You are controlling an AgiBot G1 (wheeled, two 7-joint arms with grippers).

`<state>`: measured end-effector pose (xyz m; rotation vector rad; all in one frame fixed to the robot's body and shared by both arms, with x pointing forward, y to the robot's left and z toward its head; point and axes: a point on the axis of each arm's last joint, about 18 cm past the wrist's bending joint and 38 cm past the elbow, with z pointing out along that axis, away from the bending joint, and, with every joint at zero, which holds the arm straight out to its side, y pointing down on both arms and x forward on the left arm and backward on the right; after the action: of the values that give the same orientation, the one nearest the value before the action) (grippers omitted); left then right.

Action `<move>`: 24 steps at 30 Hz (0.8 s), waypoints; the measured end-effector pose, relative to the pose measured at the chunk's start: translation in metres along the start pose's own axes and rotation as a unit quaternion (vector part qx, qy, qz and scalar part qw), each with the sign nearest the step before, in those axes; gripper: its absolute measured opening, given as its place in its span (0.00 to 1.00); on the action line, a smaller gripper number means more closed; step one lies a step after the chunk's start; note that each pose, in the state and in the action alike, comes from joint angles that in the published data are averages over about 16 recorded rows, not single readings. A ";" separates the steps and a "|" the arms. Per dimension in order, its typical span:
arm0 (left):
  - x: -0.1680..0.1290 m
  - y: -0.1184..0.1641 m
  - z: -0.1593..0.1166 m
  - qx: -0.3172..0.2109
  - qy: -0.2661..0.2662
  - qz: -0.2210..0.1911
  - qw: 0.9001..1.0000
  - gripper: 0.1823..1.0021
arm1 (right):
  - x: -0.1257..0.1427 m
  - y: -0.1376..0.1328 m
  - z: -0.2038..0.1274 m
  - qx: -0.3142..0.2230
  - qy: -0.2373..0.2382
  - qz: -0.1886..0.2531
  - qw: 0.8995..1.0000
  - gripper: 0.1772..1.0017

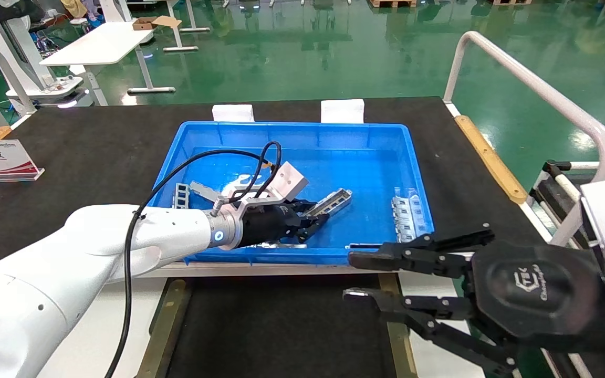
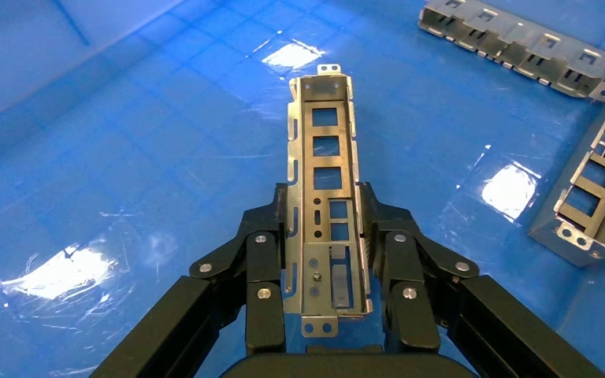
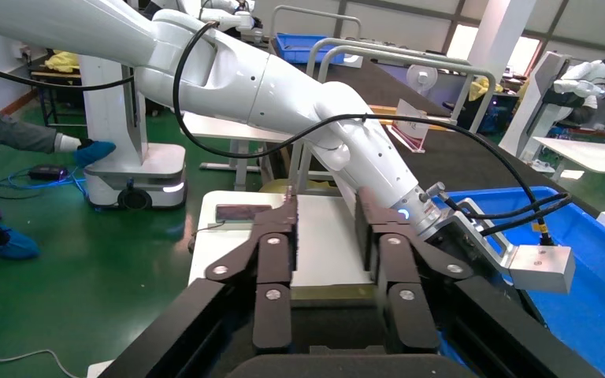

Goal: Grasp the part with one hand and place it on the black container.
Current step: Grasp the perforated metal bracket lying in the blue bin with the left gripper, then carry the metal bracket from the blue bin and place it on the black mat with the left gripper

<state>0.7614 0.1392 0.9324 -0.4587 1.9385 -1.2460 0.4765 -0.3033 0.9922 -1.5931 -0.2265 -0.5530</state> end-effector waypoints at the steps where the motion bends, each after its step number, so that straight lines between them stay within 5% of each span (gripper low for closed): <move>1: 0.000 0.000 0.000 0.000 0.000 -0.001 1.000 0.33 | 0.000 0.000 0.000 0.000 0.000 0.000 1.000 0.31; 12: -0.001 -0.007 0.000 0.018 -0.003 -0.017 1.000 0.22 | 0.000 0.000 0.000 0.000 0.000 0.000 1.000 0.10; 24: -0.016 -0.063 -0.024 0.099 0.014 -0.017 0.995 0.22 | 0.000 0.000 0.000 0.000 0.000 0.000 1.000 0.02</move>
<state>0.7467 0.1356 1.0000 -0.3745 1.8141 -1.4557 0.4765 -0.3033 0.9922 -1.5931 -0.2265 -0.5530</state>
